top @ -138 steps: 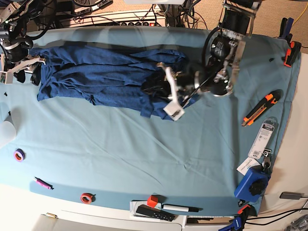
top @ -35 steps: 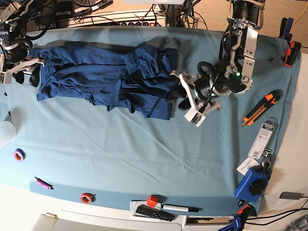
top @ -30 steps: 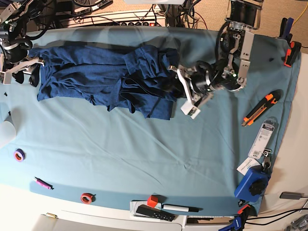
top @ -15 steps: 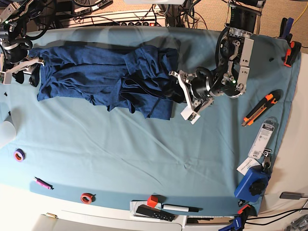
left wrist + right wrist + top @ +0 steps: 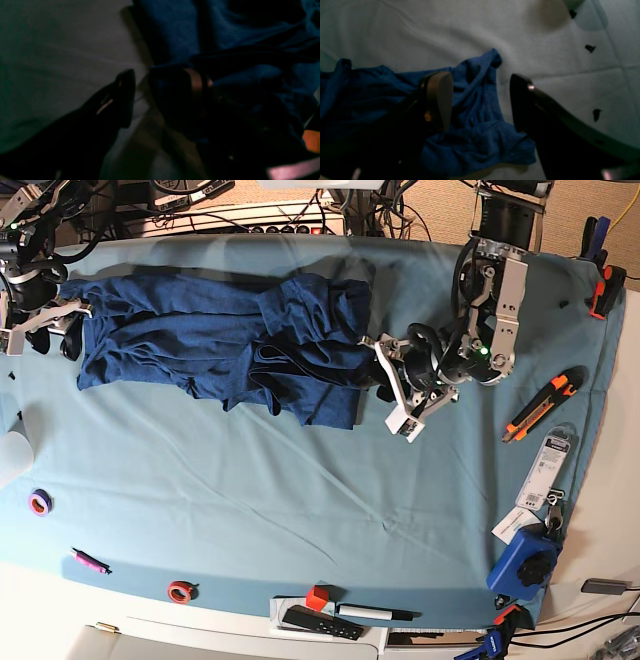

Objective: Layout the t-shirt on the table in an organized manner, then fold the t-shirt properly
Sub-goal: 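Push the folded fabric with the left gripper toward the right gripper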

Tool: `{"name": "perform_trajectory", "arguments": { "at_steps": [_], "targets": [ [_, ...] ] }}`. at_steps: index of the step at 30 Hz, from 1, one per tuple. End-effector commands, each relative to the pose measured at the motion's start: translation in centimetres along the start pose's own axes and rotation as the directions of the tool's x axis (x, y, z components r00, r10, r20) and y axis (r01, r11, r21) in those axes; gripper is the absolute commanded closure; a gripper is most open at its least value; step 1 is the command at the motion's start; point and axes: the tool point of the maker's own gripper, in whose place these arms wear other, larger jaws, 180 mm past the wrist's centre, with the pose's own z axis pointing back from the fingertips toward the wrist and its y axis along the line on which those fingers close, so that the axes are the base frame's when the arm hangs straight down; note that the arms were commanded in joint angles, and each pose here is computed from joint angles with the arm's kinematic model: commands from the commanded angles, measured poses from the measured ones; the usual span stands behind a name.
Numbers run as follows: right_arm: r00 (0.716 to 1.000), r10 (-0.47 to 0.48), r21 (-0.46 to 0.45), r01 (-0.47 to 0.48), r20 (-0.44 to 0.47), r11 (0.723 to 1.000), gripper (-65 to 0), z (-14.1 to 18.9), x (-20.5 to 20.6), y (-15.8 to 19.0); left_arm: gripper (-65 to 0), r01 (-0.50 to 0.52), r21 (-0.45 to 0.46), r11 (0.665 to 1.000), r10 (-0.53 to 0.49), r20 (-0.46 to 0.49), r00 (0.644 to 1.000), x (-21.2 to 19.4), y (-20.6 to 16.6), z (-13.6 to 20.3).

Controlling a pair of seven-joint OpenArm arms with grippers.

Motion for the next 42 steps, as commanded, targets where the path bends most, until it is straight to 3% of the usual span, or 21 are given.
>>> {"name": "perform_trajectory", "arguments": {
  "at_steps": [1,7,15,18,23,28,30,33,37,42],
  "targets": [
    [0.998,0.022,-0.001,-0.022,0.051,1.0,-34.9,0.3,1.6,-0.1,-29.6,0.015,-0.022,1.0,-0.014,0.06,0.998,1.9,-0.4,0.3],
    [0.998,0.022,-0.001,-0.022,0.051,1.0,-34.9,0.3,1.6,-0.1,-26.9,0.009,-0.087,0.996,-0.002,0.079,0.997,2.3,-1.6,0.4],
    [0.998,0.022,-0.001,-0.022,0.052,1.0,-34.9,0.3,1.6,-0.1,-24.2,0.009,-0.08,0.997,-0.003,0.074,0.997,2.1,-1.4,0.3],
    [0.998,0.022,-0.001,-0.022,0.052,1.0,-34.9,0.3,1.6,-0.1,-18.3,0.001,-0.08,0.997,0.004,0.066,0.998,1.8,-1.3,0.2],
    [0.998,0.021,-0.001,-0.021,0.051,1.0,-34.9,0.3,1.6,-0.1,0.0,-0.01,-0.08,0.997,0.016,0.073,0.997,1.7,-1.1,0.0],
    [0.998,0.021,-0.001,-0.021,0.051,1.0,-34.9,0.3,1.5,-0.1,0.0,-0.016,-0.093,0.996,0.025,0.099,0.995,2.2,-1.3,0.0],
    [0.998,0.022,-0.001,-0.022,0.051,1.0,-35.0,0.3,1.6,-0.1,0.0,0.005,-0.151,0.989,0.011,0.105,0.994,2.3,-2.4,0.2],
    [0.998,0.021,-0.001,-0.021,0.051,1.0,-34.9,0.3,1.5,-0.1,0.0,0.038,-0.289,0.957,-0.007,0.106,0.994,2.4,-5.1,0.9],
    [0.998,0.021,-0.001,-0.021,0.051,1.0,-34.9,0.3,1.5,-0.1,0.0,0.113,-0.461,0.88,-0.06,0.129,0.99,2.4,-8.5,2.5],
    [0.998,0.022,-0.001,-0.022,0.051,1.0,-35.0,0.3,1.6,-0.1,0.0,0.118,-0.592,0.798,-0.038,0.146,0.989,2.6,-10.9,4.0]
  ]
}}
